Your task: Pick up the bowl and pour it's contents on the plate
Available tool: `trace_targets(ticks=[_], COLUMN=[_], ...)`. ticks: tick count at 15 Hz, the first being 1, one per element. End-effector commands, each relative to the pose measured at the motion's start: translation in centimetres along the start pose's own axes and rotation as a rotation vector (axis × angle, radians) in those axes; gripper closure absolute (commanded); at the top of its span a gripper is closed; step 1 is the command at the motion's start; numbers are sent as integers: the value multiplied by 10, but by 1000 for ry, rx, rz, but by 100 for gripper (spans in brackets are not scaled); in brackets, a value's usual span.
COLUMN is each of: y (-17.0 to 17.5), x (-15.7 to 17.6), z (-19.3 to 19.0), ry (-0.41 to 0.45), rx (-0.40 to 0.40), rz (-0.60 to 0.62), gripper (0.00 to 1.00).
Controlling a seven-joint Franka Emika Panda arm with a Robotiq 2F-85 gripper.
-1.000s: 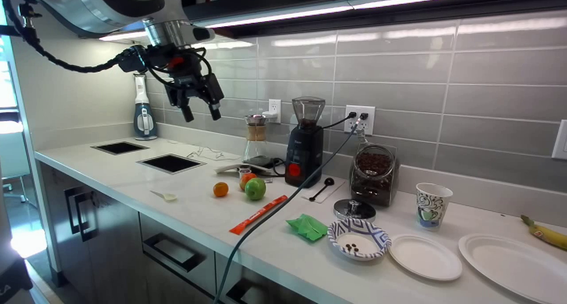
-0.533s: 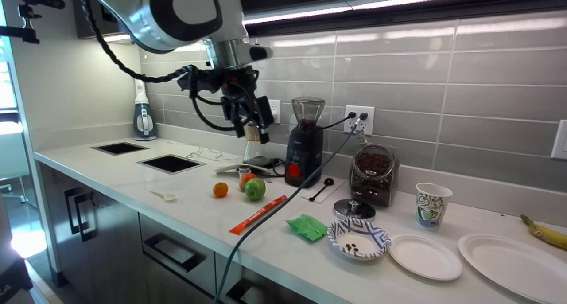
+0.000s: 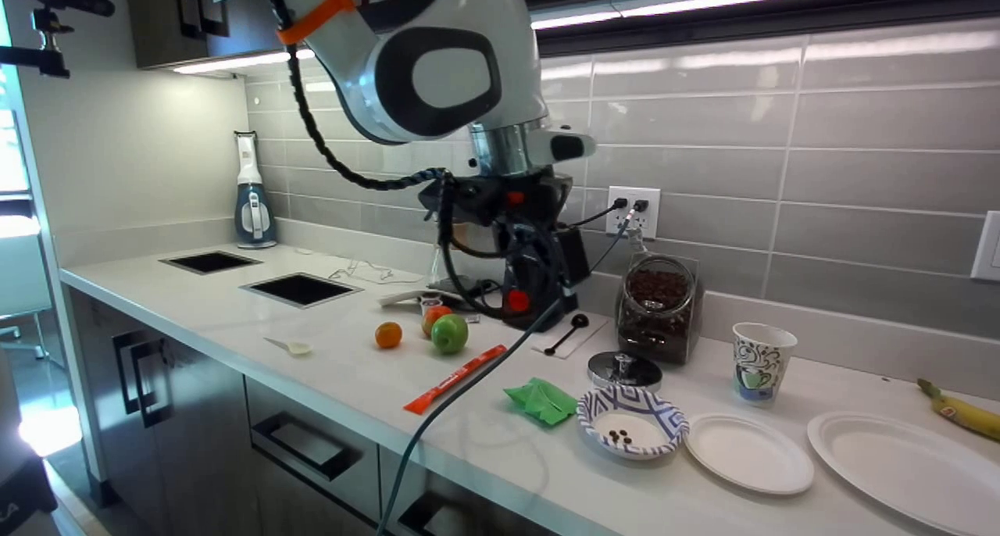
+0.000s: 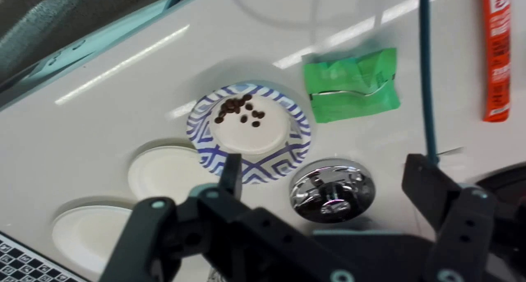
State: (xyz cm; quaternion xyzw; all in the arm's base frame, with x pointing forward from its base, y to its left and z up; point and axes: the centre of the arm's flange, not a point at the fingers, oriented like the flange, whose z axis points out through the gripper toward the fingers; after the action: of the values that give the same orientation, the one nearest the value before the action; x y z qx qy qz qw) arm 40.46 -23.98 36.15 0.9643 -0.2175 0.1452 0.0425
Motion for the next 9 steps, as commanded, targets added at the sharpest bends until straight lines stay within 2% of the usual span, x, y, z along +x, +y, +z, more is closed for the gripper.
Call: trace_targets(ticks=[1, 3, 4, 9], y=[45, 60, 45, 46], x=[49, 61, 33, 39], z=[42, 52, 30, 33], ry=[-5, -34, -9, -8], rx=[-30, -22, -29, -31], rz=[92, 126, 107, 102], gripper=[0, 0, 0, 0])
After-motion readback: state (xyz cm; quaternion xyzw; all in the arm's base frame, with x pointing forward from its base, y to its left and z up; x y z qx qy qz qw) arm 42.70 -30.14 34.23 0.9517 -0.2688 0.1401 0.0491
